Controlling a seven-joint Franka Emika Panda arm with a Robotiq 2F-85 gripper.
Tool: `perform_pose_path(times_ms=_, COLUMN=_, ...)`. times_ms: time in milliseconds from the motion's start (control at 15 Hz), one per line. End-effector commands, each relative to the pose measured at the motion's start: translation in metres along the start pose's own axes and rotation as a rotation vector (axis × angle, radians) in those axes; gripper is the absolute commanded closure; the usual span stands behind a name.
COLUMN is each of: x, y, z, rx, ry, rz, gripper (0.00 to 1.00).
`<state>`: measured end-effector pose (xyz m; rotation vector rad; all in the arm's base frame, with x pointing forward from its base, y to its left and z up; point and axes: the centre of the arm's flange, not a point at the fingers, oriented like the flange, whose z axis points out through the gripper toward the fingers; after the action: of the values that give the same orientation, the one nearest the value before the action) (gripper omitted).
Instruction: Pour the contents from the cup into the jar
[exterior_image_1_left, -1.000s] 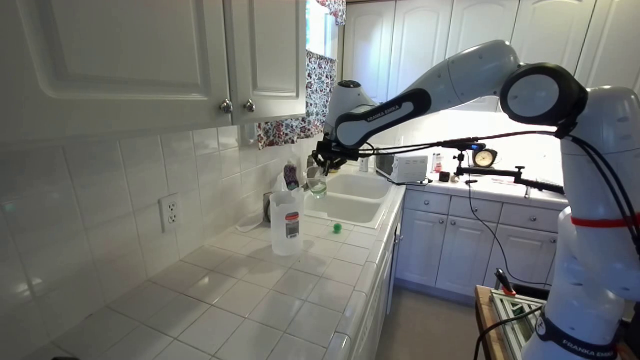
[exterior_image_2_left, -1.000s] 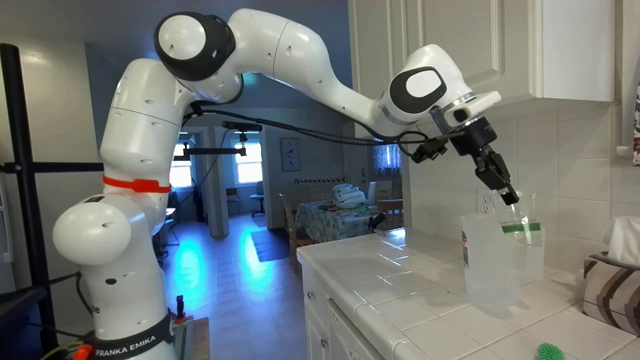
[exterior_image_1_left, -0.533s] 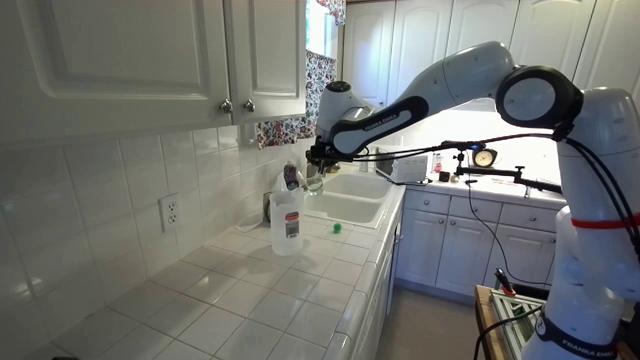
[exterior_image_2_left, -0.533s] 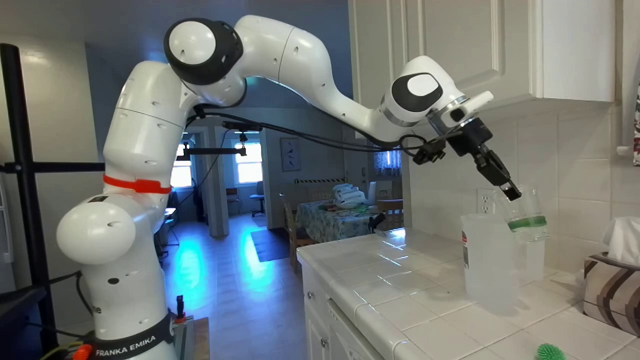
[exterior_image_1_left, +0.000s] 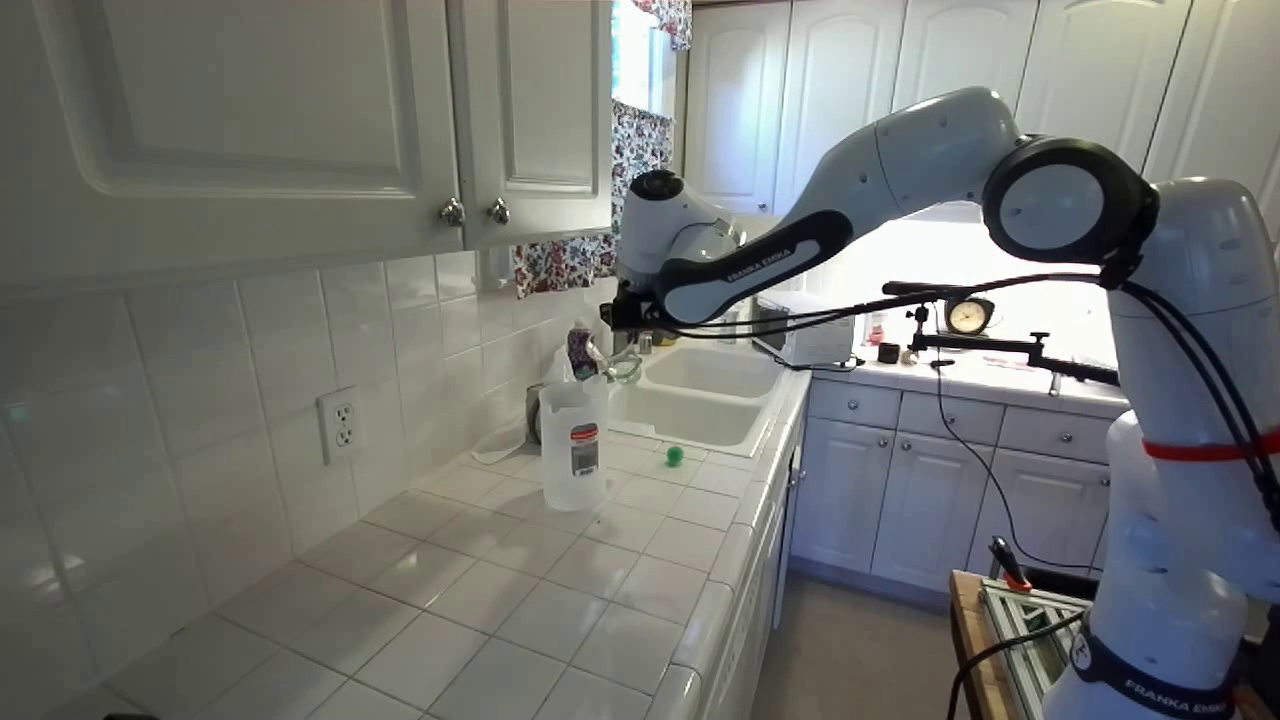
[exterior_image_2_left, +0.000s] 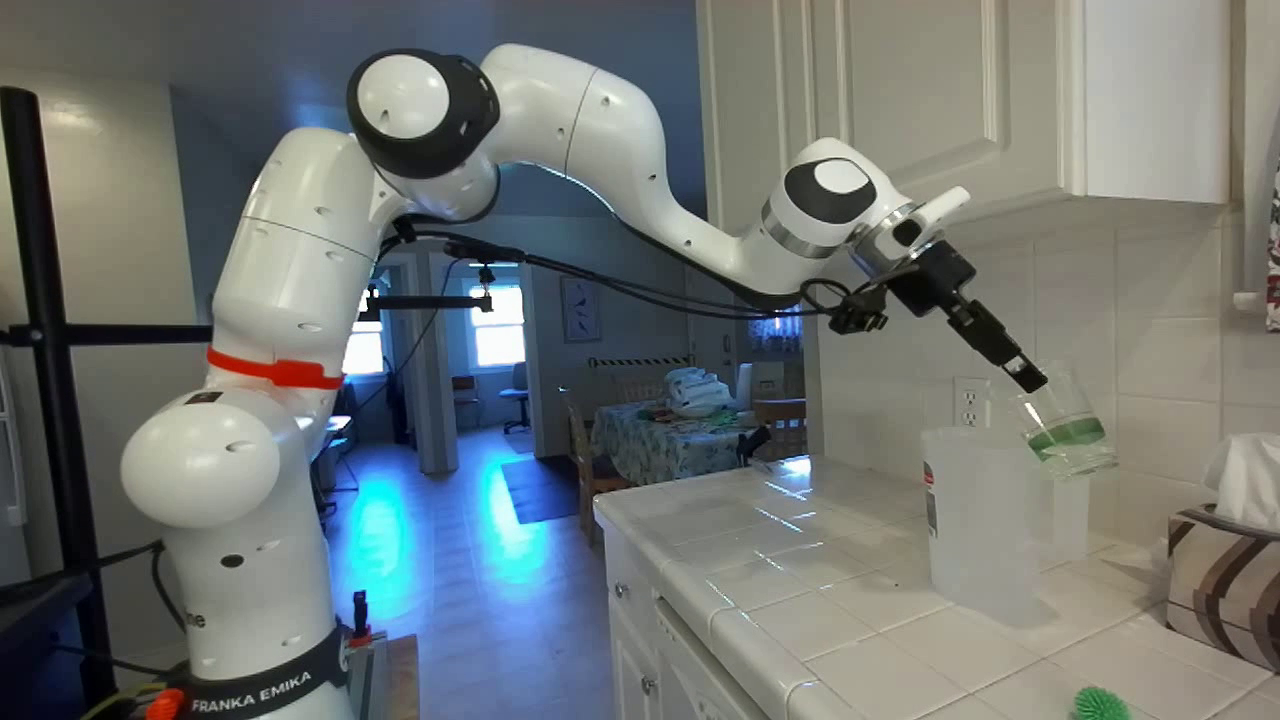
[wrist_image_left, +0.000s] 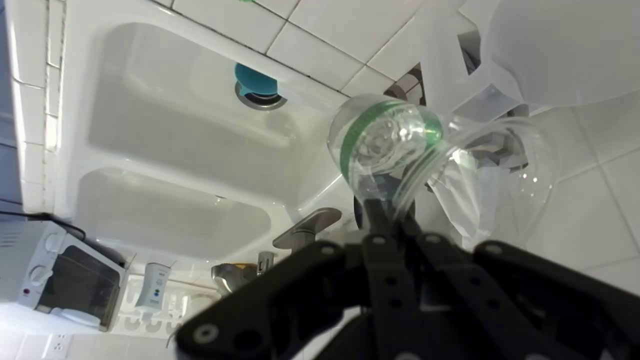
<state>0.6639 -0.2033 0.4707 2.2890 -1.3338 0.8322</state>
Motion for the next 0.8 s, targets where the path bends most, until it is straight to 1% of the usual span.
perform_pose_path(times_ms=0, x=-0.003, y=-0.018, z=0.000, rx=-0.027, ry=0.076, rz=-0.031, gripper=0.98)
perform_pose_path(times_ms=267, x=-0.013, y=-0.027, z=-0.004, rx=-0.043, ry=0.138, rz=-0.083, gripper=0.98)
perform_pose_path(times_ms=733, x=-0.022, y=-0.035, z=-0.007, rx=-0.068, ry=0.245, rz=-0.138, gripper=0.98)
